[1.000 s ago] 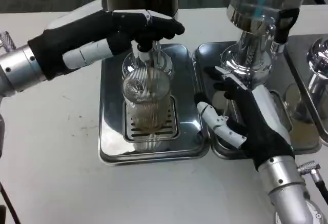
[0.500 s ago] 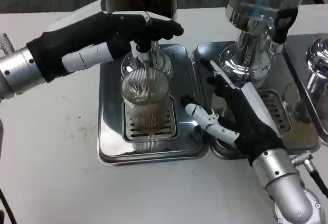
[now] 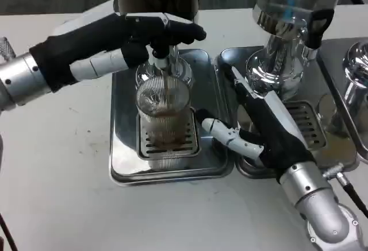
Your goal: Grasp the cup under the faucet to collect the drink, then remove the cup.
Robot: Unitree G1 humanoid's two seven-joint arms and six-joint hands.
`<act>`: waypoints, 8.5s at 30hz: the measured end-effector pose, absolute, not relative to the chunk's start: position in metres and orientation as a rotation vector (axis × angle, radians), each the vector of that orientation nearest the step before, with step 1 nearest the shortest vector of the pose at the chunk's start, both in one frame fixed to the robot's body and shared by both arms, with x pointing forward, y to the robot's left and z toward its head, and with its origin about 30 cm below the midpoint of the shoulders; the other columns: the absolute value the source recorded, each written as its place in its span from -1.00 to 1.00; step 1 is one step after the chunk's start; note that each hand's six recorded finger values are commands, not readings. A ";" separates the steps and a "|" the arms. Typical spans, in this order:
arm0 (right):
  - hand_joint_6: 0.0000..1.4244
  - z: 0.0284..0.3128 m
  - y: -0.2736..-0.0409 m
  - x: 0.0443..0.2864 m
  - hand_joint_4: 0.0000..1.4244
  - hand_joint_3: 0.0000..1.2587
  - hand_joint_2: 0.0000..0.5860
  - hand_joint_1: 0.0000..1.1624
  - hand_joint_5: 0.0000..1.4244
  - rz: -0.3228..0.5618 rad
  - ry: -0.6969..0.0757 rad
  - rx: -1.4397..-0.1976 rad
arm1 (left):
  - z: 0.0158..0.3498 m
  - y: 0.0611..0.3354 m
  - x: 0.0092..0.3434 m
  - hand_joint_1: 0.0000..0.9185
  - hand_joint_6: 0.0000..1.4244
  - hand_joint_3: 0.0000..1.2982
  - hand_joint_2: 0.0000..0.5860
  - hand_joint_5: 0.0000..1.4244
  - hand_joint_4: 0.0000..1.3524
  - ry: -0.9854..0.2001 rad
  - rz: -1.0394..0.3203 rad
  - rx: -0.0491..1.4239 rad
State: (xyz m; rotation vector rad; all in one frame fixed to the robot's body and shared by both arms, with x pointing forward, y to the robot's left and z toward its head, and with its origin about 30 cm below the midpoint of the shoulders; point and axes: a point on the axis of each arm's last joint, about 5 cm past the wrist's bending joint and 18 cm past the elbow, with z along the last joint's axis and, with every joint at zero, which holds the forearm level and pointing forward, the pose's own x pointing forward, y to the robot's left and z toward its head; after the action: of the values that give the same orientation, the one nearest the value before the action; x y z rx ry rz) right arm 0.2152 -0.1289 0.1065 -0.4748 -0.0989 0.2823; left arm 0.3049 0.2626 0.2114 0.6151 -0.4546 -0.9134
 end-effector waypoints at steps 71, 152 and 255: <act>-0.91 0.117 -0.112 0.261 -1.00 -0.98 -0.18 -0.21 -0.98 0.386 -0.074 -0.376 | 0.210 0.264 0.300 -1.00 -0.72 -0.53 -0.79 -0.74 -0.72 -0.474 -0.892 0.641; -1.00 0.098 -0.108 0.278 -1.00 -1.00 -0.33 -0.26 -1.00 0.587 -0.030 -0.439 | 0.195 0.358 0.217 -1.00 -0.69 -0.58 -0.71 -0.79 -0.77 -0.317 -0.369 0.681; -0.57 0.086 -0.090 0.255 -0.45 -0.58 -0.22 -0.02 -0.42 0.377 -0.105 -0.517 | 0.136 0.314 0.253 -1.00 -0.66 -0.58 -0.43 -0.77 -0.76 -0.071 -0.565 0.580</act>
State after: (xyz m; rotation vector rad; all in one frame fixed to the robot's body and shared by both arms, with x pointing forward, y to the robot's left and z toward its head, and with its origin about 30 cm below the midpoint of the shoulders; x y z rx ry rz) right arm 0.2551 -0.0902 0.0862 -0.5169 -0.1045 0.3767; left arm 0.2535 0.3140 0.1362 0.5804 -0.0710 -0.5654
